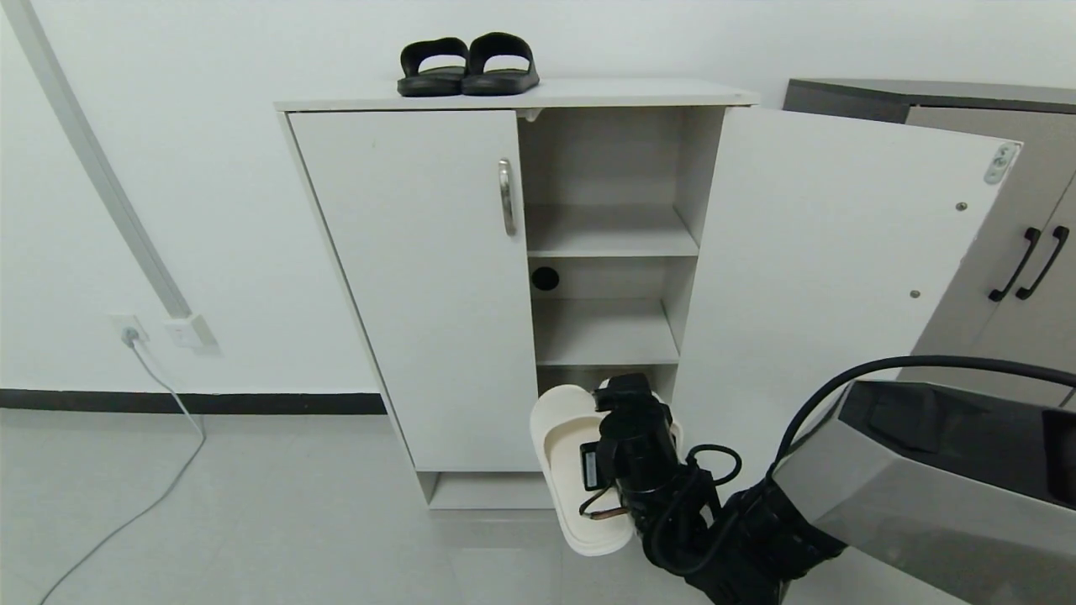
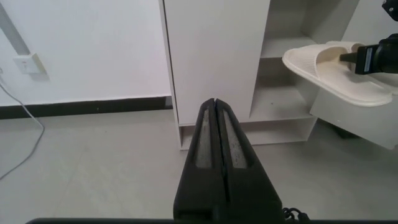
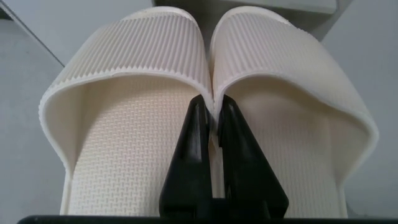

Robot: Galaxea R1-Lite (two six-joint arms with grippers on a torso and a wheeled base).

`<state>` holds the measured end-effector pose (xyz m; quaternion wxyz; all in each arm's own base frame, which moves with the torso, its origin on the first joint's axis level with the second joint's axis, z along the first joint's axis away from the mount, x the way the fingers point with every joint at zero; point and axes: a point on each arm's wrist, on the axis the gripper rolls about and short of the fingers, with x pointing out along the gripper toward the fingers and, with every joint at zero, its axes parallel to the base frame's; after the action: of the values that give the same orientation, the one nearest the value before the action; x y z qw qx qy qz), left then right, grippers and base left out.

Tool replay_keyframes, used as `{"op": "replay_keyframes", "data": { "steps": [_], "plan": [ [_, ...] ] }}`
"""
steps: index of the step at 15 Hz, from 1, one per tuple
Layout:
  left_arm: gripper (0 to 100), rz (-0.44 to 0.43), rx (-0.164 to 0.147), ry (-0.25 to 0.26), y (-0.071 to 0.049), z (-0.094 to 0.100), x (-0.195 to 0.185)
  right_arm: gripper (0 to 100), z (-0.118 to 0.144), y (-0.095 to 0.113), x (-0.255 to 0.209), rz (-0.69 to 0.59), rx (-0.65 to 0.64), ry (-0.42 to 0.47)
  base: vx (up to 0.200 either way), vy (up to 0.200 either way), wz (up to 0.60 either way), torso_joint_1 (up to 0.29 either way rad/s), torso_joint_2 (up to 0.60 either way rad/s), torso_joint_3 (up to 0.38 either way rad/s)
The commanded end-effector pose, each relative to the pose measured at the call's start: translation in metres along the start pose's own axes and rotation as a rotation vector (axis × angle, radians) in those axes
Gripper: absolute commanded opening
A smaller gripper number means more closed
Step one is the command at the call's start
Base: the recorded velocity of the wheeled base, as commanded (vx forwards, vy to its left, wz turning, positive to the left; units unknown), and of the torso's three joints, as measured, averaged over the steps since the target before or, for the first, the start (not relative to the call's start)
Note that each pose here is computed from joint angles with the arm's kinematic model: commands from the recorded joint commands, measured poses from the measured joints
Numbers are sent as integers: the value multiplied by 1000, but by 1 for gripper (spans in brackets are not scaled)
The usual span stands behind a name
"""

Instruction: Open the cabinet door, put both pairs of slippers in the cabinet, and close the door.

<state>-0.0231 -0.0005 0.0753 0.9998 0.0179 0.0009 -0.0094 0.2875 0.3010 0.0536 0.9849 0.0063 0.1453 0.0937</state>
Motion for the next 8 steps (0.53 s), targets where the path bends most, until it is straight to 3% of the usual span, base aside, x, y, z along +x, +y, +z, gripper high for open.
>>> {"op": "replay_keyframes", "data": {
  "steps": [1, 6, 8],
  "plan": [
    [0, 0, -1, 2, 0, 0, 0, 0, -3, 0, 2, -4, -2, 5, 0, 0, 0, -7, 2, -178],
    [0, 0, -1, 2, 0, 0, 0, 0, 1, 0, -1, -13, 4, -10, 0, 0, 0, 1, 2, -193],
    [0, -1, -1, 2, 0, 0, 0, 0, 9, 2, -5, -62, 20, -63, 0, 0, 0, 0, 2, -200]
  ]
}}
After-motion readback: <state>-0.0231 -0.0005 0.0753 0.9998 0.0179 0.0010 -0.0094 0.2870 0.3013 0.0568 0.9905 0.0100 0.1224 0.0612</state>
